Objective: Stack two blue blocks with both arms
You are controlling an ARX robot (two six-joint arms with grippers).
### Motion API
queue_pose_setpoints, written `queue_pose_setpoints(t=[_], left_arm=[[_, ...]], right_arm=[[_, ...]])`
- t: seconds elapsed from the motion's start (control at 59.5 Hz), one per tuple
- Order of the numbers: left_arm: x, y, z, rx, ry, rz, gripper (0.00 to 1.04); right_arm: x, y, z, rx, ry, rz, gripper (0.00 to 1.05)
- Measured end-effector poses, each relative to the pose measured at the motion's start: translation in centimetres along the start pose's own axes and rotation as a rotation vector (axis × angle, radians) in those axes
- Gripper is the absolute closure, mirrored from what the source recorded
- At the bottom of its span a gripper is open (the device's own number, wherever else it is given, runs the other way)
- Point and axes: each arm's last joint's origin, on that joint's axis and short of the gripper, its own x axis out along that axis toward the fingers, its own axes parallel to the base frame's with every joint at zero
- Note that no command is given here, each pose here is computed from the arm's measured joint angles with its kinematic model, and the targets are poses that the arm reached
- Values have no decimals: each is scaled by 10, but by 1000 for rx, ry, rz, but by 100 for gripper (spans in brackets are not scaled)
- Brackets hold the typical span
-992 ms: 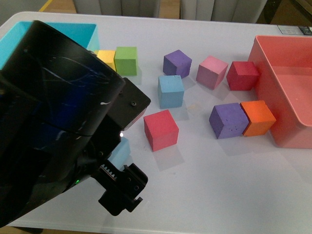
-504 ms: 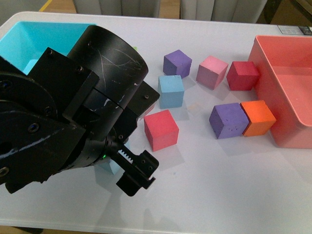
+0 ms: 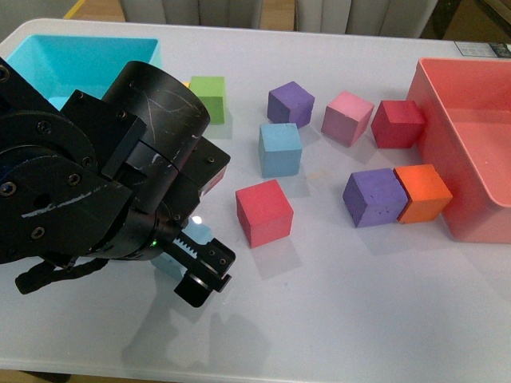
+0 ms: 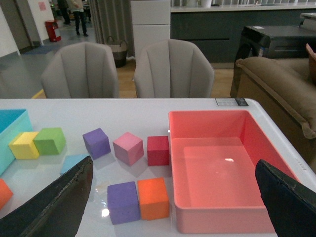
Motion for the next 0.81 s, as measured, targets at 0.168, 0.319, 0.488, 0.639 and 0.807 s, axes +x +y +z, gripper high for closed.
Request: queue_pose_setpoints(t=[0.168, 0.319, 0.488, 0.639, 0.807], left_arm=[[7, -1, 4, -7, 1, -17, 9], [13, -1, 3, -17, 18, -37, 9], [20, -2, 0, -27, 42, -43, 9], [25, -2, -1, -34, 53, -49, 9], [26, -4, -1, -40, 57, -51, 16]], right_arm=[[0, 0, 0, 0, 0, 0, 9], [0, 0, 0, 0, 0, 0, 9], [0, 0, 0, 0, 0, 0, 9], [0, 0, 0, 0, 0, 0, 9], [0, 0, 0, 0, 0, 0, 9]])
